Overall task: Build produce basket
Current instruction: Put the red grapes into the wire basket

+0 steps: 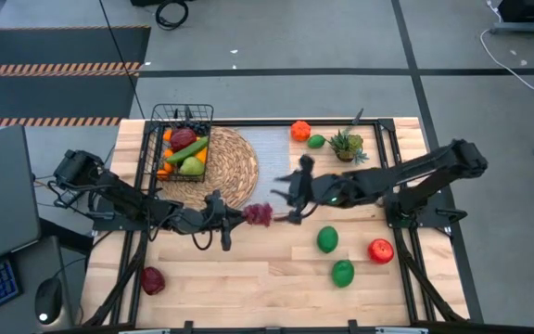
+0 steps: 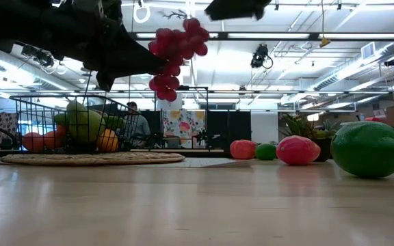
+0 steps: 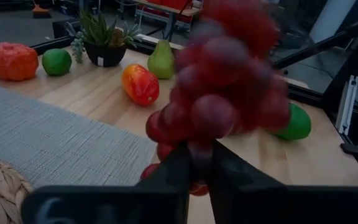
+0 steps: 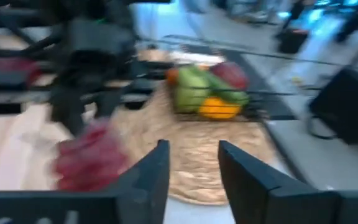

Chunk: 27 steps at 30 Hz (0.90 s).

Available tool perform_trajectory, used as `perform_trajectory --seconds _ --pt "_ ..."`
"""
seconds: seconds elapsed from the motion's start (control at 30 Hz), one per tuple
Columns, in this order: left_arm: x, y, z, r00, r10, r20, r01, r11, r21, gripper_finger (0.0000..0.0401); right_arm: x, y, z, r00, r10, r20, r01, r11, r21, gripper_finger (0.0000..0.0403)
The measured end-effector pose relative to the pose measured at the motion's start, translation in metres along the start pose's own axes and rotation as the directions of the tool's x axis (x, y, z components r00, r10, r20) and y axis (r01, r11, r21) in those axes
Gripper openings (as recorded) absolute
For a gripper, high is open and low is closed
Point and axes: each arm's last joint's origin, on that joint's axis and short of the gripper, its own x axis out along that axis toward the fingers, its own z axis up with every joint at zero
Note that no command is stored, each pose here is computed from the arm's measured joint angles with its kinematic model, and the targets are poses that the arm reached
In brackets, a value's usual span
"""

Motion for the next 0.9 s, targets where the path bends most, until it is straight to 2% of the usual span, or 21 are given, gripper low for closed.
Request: perform_trajectory --seconds 0.1,0.23,0.4,0.53,0.6,0.7,0.9 --pt "0.0 0.0 0.0 1.0 0.001 0.001 -0.001 1.0 0.003 0.0033 -0.018 -0.013 0.006 0.997 -0.078 -0.005 0.078 0.997 0.021 0.0175" --pt "0.0 0.002 0.002 0.998 0.051 0.028 -0.052 0.998 0.034 0.0042 -0.033 -0.021 -0.003 0.989 -0.092 -0.113 0.102 0.991 0.083 0.0204" --pt "-0.005 0.008 0.021 0.987 0.116 0.111 -0.122 0.991 0.05 0.0041 -0.035 -0.019 -0.025 0.95 -0.08 -0.301 0.119 0.986 0.113 0.0214" --pt "-0.016 0.016 0.041 0.971 0.165 0.172 -0.183 0.979 0.094 0.0037 -0.032 -0.007 -0.039 0.921 -0.058 -0.385 0.107 0.988 0.108 0.021" --pt "-0.023 0.021 0.05 0.948 0.244 0.202 -0.27 0.957 0.111 0.0038 -0.03 0.0 -0.047 0.912 -0.053 -0.406 0.101 0.99 0.098 0.0207" --pt "-0.037 0.031 0.062 0.892 0.385 0.238 -0.423 0.897 0.133 0.0042 -0.029 0.009 -0.056 0.911 -0.039 -0.41 0.087 0.991 0.098 0.0204" --pt "-0.063 0.049 0.083 0.739 0.606 0.295 -0.66 0.739 0.133 0.0041 -0.03 0.019 -0.061 0.938 -0.067 -0.339 0.103 0.991 0.088 0.0204"
